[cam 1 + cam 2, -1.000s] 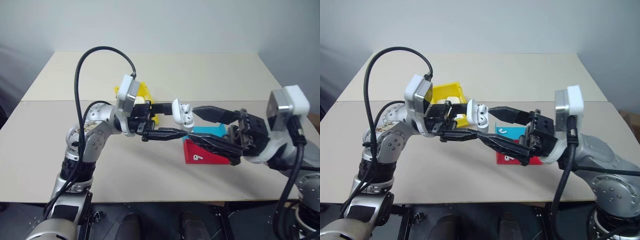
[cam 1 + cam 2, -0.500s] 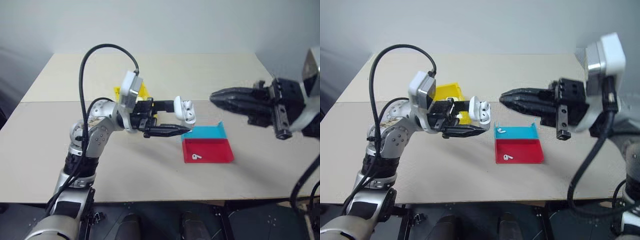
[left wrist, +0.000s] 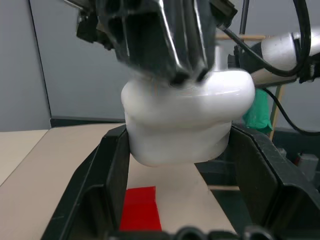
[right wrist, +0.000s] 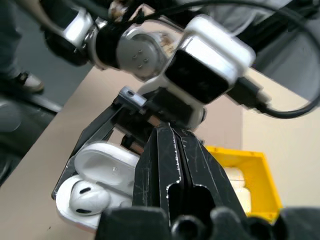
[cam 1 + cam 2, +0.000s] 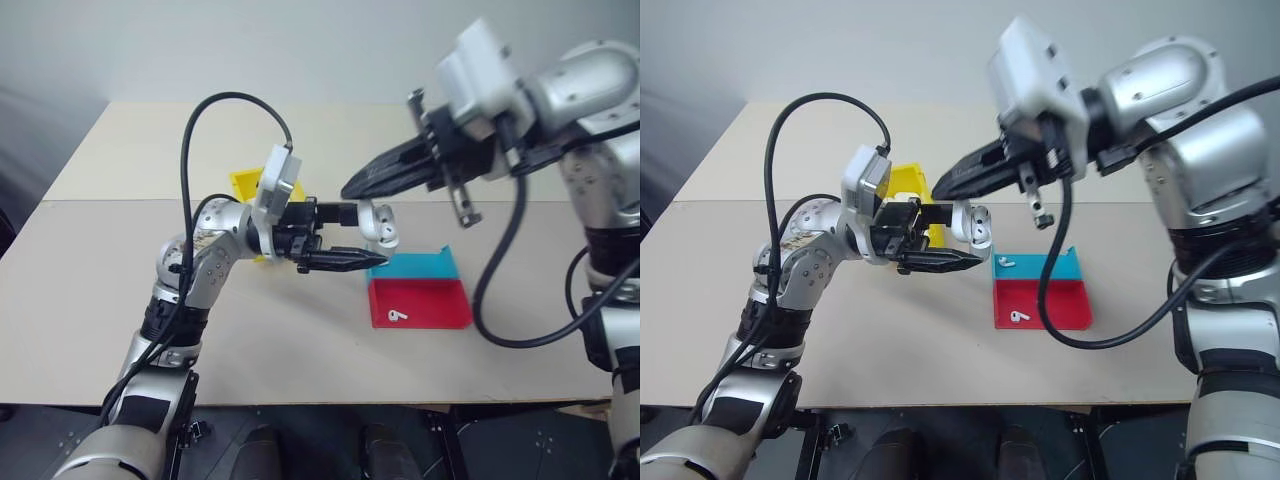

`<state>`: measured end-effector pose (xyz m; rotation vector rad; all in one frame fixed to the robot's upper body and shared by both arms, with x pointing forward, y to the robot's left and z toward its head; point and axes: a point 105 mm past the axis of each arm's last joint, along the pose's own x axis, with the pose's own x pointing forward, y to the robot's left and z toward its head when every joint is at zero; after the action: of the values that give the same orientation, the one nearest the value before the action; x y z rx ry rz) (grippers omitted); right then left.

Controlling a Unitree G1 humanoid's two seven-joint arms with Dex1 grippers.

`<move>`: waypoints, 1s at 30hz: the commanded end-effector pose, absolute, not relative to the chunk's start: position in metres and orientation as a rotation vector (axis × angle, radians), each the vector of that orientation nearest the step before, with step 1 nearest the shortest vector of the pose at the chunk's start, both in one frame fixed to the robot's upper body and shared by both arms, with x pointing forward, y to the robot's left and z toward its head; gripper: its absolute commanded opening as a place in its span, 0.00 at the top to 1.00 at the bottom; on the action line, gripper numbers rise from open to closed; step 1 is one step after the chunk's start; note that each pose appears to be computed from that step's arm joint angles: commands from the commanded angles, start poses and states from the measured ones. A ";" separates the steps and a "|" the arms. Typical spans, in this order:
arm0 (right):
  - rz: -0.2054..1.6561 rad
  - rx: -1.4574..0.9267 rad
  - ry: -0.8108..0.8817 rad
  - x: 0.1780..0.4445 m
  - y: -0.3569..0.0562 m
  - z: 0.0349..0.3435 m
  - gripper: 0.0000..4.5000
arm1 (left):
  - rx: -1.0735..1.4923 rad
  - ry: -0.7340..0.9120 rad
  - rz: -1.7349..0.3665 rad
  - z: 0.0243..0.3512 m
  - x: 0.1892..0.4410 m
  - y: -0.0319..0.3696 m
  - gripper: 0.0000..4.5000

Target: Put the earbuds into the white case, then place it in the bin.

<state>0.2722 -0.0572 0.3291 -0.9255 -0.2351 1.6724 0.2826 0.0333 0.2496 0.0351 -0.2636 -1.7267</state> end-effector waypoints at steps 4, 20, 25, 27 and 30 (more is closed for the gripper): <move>1.690 -1.067 -0.234 0.263 -0.075 0.327 0.99 | 0.071 -0.354 -1.705 0.262 0.277 0.035 0.39; 1.411 -0.793 -0.340 0.236 -0.122 0.347 0.99 | 0.096 -0.380 -1.629 0.267 0.280 0.046 0.39; 1.203 -0.507 -0.256 0.263 -0.131 0.320 0.99 | 0.189 -0.346 -1.388 0.262 0.300 0.064 0.39; 1.117 -0.421 -0.204 0.267 -0.130 0.305 0.99 | 0.223 -0.297 -1.227 0.255 0.316 0.073 0.39; 1.018 -0.338 -0.146 0.271 -0.127 0.285 0.99 | 0.204 -0.216 -0.904 0.246 0.352 0.093 0.39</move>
<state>0.2768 -0.1272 0.2746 -0.3324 -0.1040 1.0785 0.3366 0.0791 0.2379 0.1929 -0.2065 -1.0778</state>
